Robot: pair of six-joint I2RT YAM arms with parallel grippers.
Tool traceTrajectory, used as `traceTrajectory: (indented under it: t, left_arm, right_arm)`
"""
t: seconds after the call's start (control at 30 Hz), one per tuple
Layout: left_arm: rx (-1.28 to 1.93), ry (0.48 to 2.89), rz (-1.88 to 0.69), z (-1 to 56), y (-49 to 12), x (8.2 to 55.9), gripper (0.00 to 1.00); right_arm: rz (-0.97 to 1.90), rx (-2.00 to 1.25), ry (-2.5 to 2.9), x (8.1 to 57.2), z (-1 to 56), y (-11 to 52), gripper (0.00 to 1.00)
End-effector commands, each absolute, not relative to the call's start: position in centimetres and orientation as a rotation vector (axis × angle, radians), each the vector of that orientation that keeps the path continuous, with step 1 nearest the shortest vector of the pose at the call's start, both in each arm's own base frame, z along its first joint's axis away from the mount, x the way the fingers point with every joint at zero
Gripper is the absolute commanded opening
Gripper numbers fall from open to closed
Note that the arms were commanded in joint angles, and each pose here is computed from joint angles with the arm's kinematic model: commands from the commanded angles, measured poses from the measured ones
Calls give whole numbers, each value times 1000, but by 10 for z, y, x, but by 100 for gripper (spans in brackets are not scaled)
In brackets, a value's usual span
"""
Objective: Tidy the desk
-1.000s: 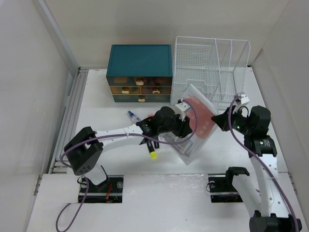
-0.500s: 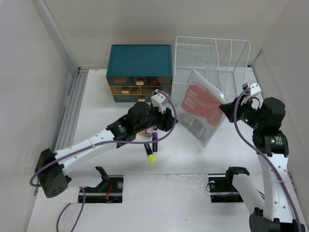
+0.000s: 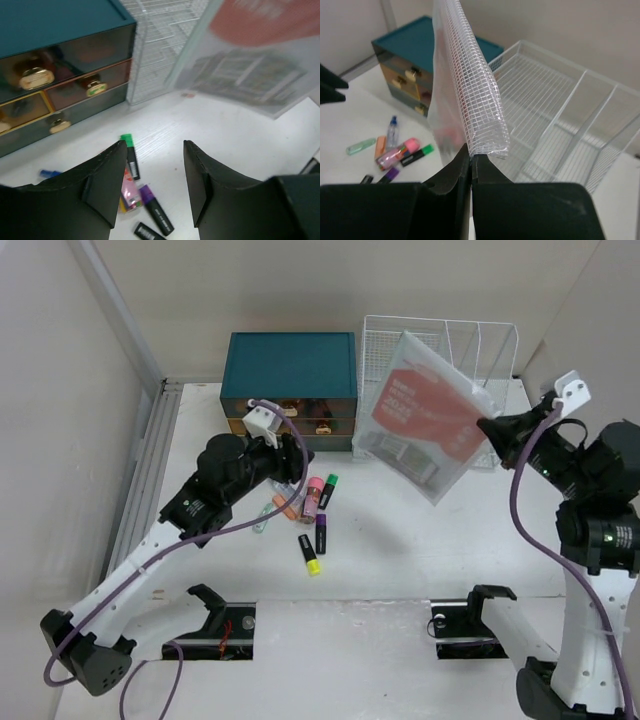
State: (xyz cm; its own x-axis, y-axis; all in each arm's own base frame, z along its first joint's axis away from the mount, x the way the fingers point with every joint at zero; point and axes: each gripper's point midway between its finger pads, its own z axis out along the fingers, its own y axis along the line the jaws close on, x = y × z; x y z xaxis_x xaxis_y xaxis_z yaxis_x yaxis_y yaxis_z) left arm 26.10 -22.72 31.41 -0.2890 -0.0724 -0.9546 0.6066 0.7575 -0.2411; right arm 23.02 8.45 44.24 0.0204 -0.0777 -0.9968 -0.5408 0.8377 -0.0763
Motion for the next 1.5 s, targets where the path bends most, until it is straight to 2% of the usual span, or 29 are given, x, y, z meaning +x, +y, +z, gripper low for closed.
traceTrajectory:
  t: [0.0, 0.2, 0.4, 0.9, 1.23, 1.47]
  left_arm:
    - [413, 1755, -642, 307, -203, 262, 46]
    - [394, 1712, -603, 301, -189, 258, 46]
    - [377, 1711, -585, 291, -184, 257, 46]
    - [407, 1708, -603, 283, -185, 250, 47]
    - [407, 1708, -603, 283, -185, 250, 47]
    - [407, 1708, -603, 283, -185, 250, 47]
  right_arm:
    - [222, -523, 1273, 213, 528, 75, 0]
    - [-16, -297, 1084, 202, 610, 30, 0]
    - [-208, -71, 987, 202, 643, -20, 0]
    - [-356, 138, 1075, 279, 594, -78, 0]
    - [-347, 159, 1136, 309, 562, -84, 0]
    - [-279, 175, 1230, 349, 518, -84, 0]
